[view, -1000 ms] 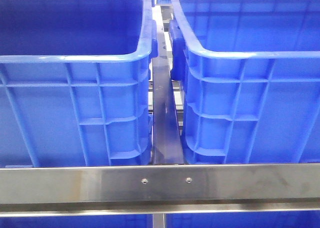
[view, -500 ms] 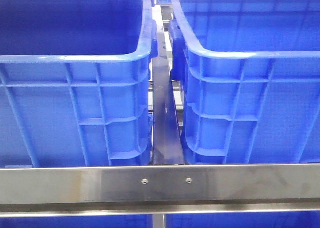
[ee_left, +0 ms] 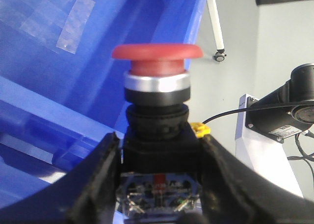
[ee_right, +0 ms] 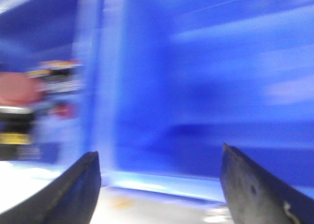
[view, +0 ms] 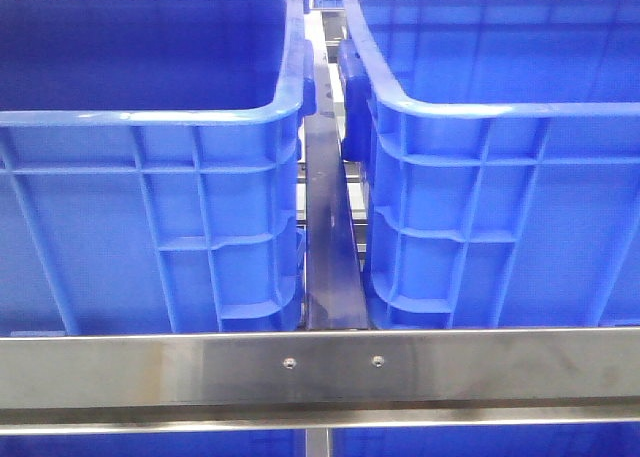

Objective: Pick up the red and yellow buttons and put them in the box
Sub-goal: 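Grasp the red button with the right gripper from the left gripper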

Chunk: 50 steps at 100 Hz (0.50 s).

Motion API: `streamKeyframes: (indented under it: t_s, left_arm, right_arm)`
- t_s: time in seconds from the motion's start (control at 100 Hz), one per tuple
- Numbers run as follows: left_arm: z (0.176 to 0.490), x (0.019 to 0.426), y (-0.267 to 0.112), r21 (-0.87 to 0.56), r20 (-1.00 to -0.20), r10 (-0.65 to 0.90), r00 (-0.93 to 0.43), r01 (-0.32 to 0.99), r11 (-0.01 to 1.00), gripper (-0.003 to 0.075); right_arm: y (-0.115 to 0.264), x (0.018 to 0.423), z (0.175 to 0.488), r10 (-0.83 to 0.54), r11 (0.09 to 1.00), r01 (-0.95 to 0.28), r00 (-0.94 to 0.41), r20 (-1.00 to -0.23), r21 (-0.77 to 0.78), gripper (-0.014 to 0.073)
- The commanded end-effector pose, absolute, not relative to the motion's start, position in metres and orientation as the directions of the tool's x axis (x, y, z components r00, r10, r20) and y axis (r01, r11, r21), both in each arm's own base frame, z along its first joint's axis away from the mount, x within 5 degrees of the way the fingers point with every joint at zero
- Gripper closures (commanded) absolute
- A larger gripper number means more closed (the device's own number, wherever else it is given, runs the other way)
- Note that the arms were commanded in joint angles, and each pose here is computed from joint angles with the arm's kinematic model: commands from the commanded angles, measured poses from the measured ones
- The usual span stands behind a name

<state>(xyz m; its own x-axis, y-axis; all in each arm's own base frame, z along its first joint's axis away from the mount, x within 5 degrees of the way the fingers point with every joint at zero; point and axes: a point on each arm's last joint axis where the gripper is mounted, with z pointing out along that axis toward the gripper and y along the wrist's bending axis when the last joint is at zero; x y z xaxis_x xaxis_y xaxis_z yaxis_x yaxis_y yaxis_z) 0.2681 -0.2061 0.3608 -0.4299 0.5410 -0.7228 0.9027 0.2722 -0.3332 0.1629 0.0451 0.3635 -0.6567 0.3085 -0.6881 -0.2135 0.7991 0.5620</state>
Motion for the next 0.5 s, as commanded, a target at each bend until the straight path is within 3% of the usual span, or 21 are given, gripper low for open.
streamKeyframes:
  t_s: [0.0,0.23,0.49]
  left_arm:
    - [0.389,0.257,-0.207,-0.320,-0.792,0.463,-0.398,0.916,0.240,0.0587]
    - [0.389,0.257,-0.207,-0.320,-0.792,0.463,-0.398,0.916,0.240,0.0587]
    - [0.389,0.257,-0.207,-0.320,-0.792,0.463,-0.398,0.916,0.240,0.0587]
  right_arm:
    - [0.055,0.174,0.382,0.377,0.681,-0.310,-0.629,-0.680,0.664,0.0058]
    - [0.072,0.200,0.385,0.439,0.400,-0.417,-0.694,-0.570,0.816,0.0058]
    - [0.096,0.222,0.363,0.396,0.347,-0.362,-0.779,-0.485,0.865,0.0058]
